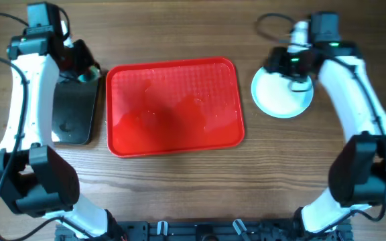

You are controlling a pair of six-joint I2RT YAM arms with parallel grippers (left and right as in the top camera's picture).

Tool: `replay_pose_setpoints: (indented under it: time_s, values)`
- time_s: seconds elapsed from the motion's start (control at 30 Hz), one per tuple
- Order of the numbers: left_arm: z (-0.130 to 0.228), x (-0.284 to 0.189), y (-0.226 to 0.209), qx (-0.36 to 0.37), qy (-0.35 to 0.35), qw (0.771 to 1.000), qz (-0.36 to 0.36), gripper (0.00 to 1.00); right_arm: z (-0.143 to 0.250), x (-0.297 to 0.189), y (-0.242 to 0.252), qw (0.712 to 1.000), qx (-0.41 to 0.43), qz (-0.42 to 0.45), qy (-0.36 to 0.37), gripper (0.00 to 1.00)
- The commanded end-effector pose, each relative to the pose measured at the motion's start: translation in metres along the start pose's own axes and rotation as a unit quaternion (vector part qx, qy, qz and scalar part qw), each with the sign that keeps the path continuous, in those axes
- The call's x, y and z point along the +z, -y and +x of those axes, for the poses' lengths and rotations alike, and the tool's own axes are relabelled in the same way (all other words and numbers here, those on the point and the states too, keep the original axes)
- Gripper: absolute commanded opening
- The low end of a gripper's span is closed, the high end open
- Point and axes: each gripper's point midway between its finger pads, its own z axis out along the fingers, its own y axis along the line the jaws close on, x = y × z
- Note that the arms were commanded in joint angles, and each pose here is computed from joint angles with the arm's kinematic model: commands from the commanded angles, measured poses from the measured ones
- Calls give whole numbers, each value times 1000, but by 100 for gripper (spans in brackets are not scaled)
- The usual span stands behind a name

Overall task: Clean dirty plates on tray and stack at the side
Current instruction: 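Lift the last plate with right gripper and stack it on the pile, then place the green sponge on the black tray with left gripper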

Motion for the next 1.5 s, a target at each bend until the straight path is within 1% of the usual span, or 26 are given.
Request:
replay_pose_setpoints:
  time_s: [0.0,0.1,0.17,0.27,0.37,0.4,0.5,0.53,0.7,0.9,0.97,1.03,1.07,1.1,1.17,1.2,1.23,1.27,1.33,1.37,1.4,1.47]
  values:
    - [-1,16,-32,57,-18,997,-51,4,17,21,-50,996,-83,2,-13,67]
    - [0,23,-46,65,-31,996,-60,4,35,47,-49,994,-91,43,-42,67]
    - [-1,29,-58,66,-38,995,-67,4,42,62,-44,993,-91,49,-61,67]
    - [1,40,-76,49,-55,994,-77,4,53,83,-36,988,-113,51,-91,66]
    - [6,52,-88,45,-72,993,-82,4,60,95,-30,984,-129,52,-108,65]
    - [7,54,-89,47,-76,993,-83,4,60,97,-30,984,-133,51,-108,64]
    - [7,57,-90,48,-78,992,-82,4,58,102,-30,983,-145,49,-104,52]
    - [5,57,-89,48,-74,993,-82,4,58,105,-29,983,-145,49,-104,50]
    - [-3,60,-88,49,-57,994,-80,4,62,125,-21,982,-143,55,-112,48]
    - [7,74,-91,49,-63,994,-81,4,60,129,-20,982,-144,56,-109,48]
    - [13,85,-93,49,-62,994,-80,4,60,129,-20,982,-144,55,-108,41]
    - [21,93,-95,48,-66,994,-78,5,60,129,-20,982,-144,55,-108,40]
    - [25,96,-95,48,-69,993,-78,9,60,129,-20,982,-145,55,-108,40]
    - [30,99,-96,48,-73,993,-78,17,60,129,-20,982,-144,55,-108,40]
    - [35,102,-98,47,-79,993,-79,46,60,129,-20,982,-144,55,-108,36]
    - [35,102,-98,47,-79,993,-79,58,60,129,-20,982,-144,55,-108,34]
    - [34,102,-97,48,-77,993,-79,66,60,129,-20,982,-144,56,-108,29]
    - [32,100,-97,47,-74,993,-78,72,60,129,-20,983,-141,56,-107,26]
    - [26,96,-95,46,-68,994,-78,77,59,129,-19,984,-130,57,-106,20]
    - [19,89,-93,46,-62,994,-77,81,59,129,-18,985,-122,59,-105,11]
    - [14,82,-92,40,-58,995,-77,83,58,128,-17,986,-112,60,-105,5]
    - [6,71,-89,18,-51,996,-78,85,58,128,-14,989,-85,64,-104,4]
